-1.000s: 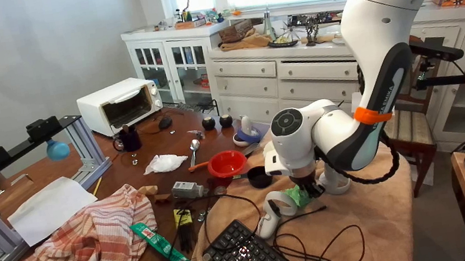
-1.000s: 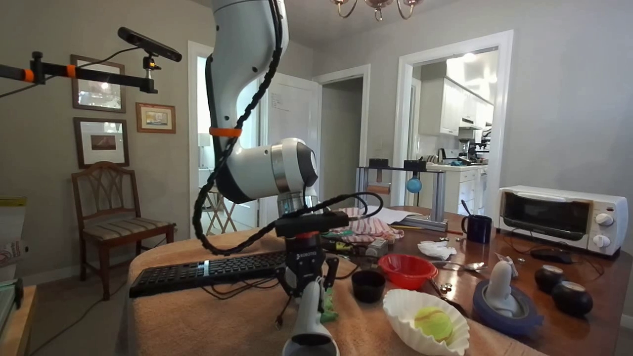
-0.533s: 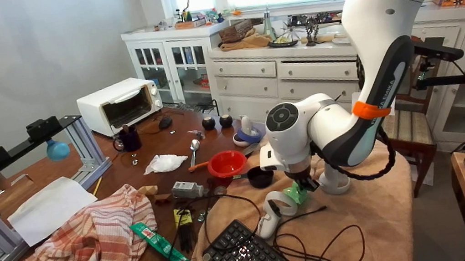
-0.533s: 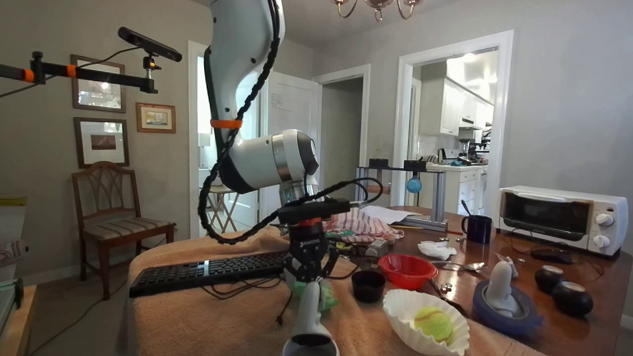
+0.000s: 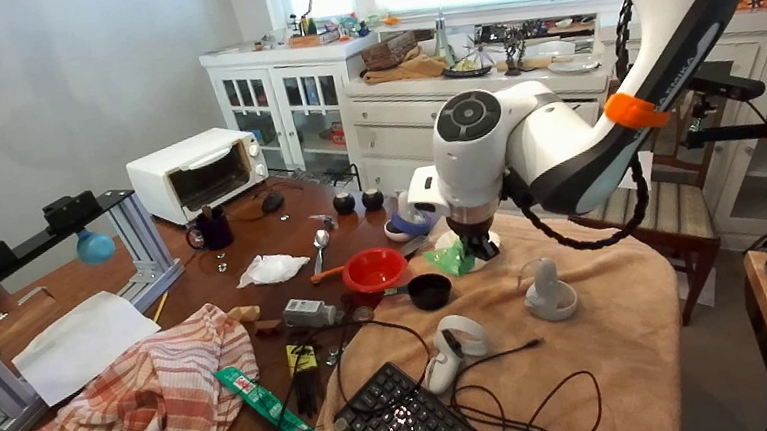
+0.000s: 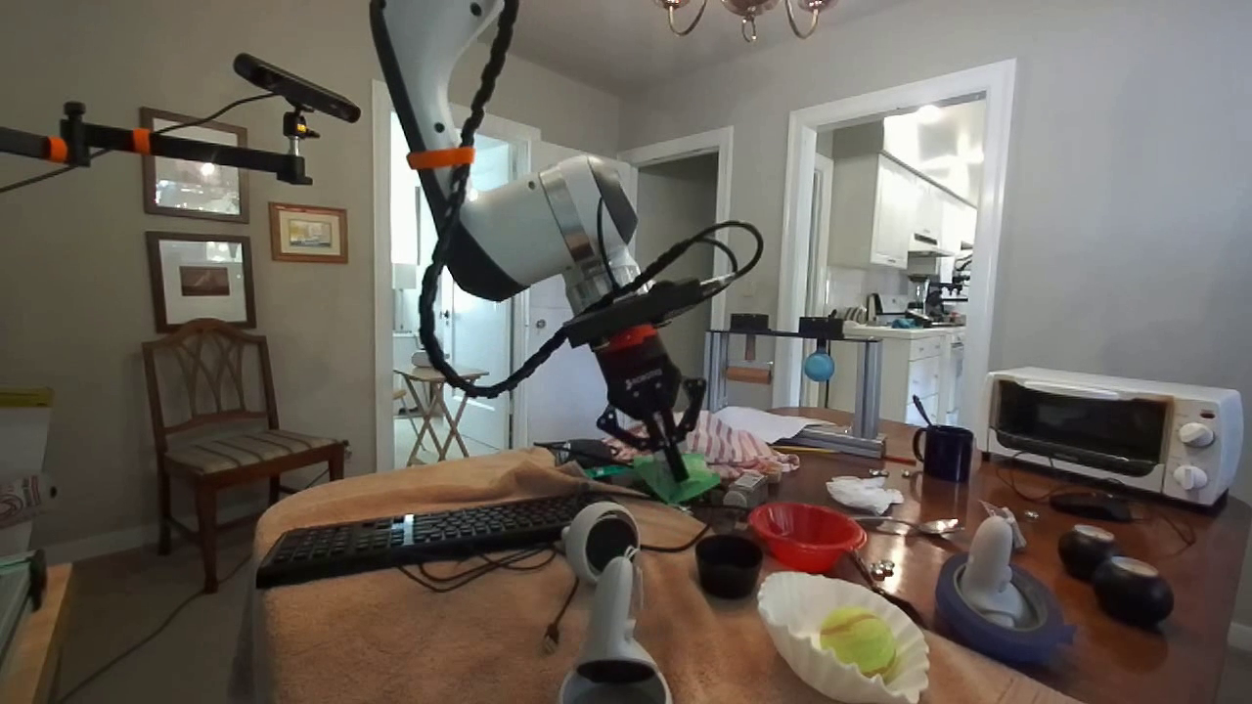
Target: Put the green packet in the white bowl.
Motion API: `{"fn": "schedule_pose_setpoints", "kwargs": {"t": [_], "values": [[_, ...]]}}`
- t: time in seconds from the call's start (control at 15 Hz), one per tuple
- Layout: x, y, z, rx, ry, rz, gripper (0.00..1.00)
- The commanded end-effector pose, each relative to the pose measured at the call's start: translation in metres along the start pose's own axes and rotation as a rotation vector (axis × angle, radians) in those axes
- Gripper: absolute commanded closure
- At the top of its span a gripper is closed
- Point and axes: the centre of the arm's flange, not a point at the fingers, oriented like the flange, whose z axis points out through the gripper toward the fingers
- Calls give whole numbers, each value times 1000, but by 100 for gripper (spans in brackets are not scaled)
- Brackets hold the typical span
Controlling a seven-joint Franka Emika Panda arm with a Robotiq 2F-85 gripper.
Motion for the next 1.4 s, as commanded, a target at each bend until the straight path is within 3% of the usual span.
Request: {"fn": "schedule_pose_setpoints", "kwargs": {"t": [0.0, 0.2, 0.27, 0.67, 1.07, 1.33], "values": [[-22, 30, -6, -61, -27, 194, 100], [-34, 63, 0, -40, -26, 305, 100], [-32, 52, -7, -50, -11, 247, 100], [-32, 54, -8, -49, -7, 248, 100], [-54, 106, 28, -65, -116, 551, 100], [-58, 110, 62, 17, -258, 589, 100]]}}
